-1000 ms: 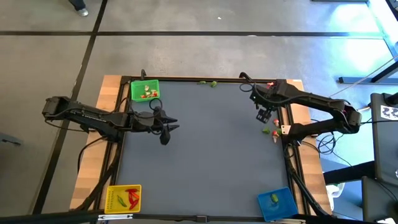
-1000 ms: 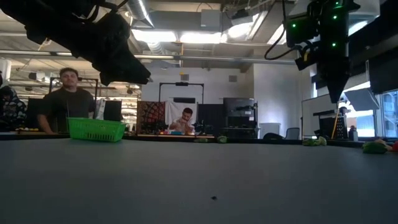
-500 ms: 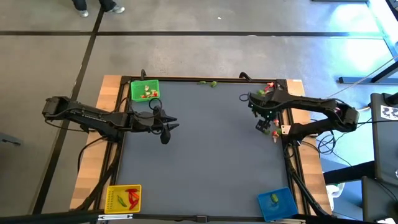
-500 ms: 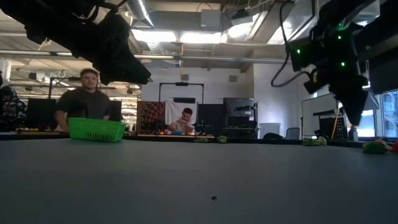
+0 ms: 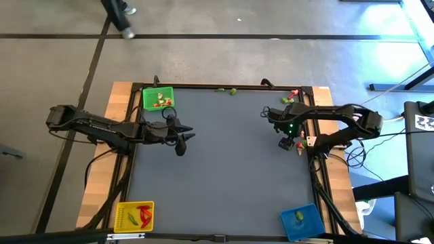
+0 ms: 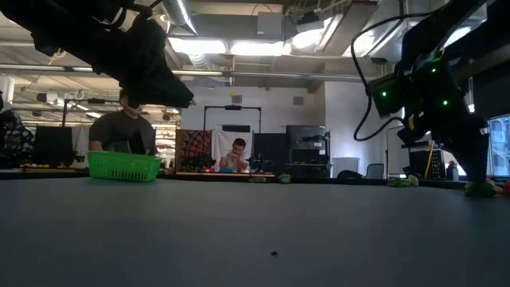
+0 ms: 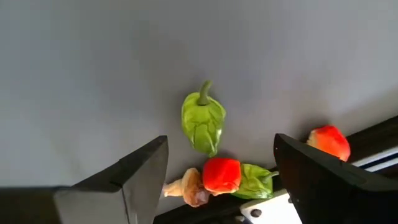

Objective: Sort produce into baskets
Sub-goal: Put the green chili pepper into the blue bin

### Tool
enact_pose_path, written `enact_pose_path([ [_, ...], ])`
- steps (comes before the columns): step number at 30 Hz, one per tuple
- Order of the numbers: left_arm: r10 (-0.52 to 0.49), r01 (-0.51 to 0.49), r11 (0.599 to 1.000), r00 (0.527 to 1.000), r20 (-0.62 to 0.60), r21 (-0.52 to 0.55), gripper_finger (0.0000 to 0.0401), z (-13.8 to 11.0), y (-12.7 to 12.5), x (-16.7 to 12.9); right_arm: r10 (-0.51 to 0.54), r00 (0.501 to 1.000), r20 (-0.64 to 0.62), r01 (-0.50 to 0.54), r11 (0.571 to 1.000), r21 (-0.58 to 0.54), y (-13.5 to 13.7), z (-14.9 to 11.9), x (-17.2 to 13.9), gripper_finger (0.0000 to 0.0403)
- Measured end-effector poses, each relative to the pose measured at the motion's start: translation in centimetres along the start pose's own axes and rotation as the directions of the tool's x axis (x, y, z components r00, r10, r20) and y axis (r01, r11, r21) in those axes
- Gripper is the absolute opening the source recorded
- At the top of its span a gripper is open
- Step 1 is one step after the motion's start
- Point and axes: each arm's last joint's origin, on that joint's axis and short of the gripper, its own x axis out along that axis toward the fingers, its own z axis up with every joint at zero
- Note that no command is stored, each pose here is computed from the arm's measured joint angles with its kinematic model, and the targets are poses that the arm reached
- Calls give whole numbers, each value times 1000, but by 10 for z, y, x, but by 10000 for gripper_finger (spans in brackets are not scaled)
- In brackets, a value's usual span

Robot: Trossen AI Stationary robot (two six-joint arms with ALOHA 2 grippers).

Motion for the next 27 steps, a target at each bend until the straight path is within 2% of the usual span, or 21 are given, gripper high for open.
enact_pose_path([
  [5,3,-3,1000,1000,1,-2,141,0,0,0,-15,999,-50,16,1000,17,0,6,9,264],
  [13,4,-4,1000,1000,1,6,141,0,0,0,21,996,-85,-19,1000,16,2,14,18,140],
  [17,4,-4,1000,1000,1,6,141,0,0,0,35,995,-91,-34,999,17,3,18,22,94],
  [23,4,-4,1000,1000,1,6,141,0,0,0,43,996,-80,-43,999,3,3,17,20,45],
  [27,4,-4,1000,1000,1,6,141,0,0,0,51,998,-33,-51,999,0,4,16,6,36],
])
